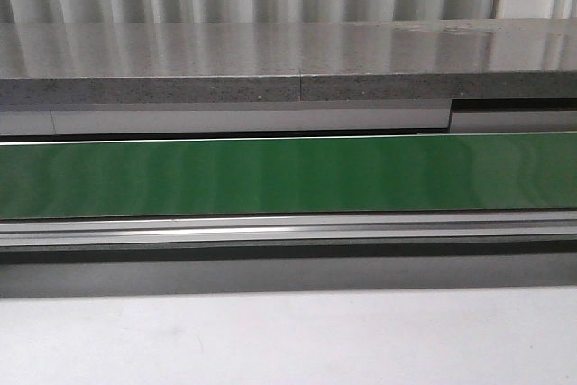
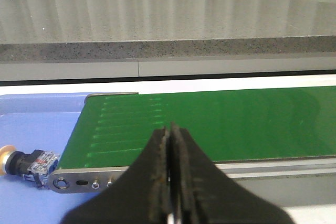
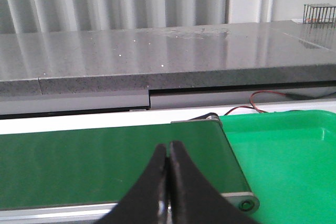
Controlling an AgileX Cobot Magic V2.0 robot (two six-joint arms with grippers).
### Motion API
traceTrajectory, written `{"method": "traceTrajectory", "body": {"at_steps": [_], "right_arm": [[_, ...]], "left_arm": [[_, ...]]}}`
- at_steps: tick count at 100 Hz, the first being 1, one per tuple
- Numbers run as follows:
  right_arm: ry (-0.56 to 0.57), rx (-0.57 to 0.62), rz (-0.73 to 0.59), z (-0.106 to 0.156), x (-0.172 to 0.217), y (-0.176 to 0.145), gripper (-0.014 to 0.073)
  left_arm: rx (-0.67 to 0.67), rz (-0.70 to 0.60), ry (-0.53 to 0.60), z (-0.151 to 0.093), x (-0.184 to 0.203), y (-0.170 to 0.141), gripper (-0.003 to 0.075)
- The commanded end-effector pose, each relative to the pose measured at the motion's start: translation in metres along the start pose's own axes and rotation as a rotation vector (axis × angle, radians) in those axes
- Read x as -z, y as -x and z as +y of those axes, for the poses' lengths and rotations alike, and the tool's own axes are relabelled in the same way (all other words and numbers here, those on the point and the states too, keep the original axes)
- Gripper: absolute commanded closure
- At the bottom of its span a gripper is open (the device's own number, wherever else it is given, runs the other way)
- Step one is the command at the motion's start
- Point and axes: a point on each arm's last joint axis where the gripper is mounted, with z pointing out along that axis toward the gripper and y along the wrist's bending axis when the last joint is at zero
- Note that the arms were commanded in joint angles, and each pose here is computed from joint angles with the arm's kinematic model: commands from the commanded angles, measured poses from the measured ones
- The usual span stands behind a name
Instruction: Move button from right to left
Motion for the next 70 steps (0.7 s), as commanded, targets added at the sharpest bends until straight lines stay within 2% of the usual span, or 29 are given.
{"method": "traceTrajectory", "body": {"at_steps": [1, 70], "right_arm": [[0.001, 0.018, -0.089, 0.0002, 0.004, 0.0071, 0.066], [0.001, 0.018, -0.095, 0.0002, 0.0069, 0.0063, 0.066]], "left_arm": [[0.009, -0.101, 0.002, 0.0, 0.0013, 0.0015, 0.074], [0.009, -0.101, 0.002, 0.0, 0.0013, 0.0015, 0.074]]}}
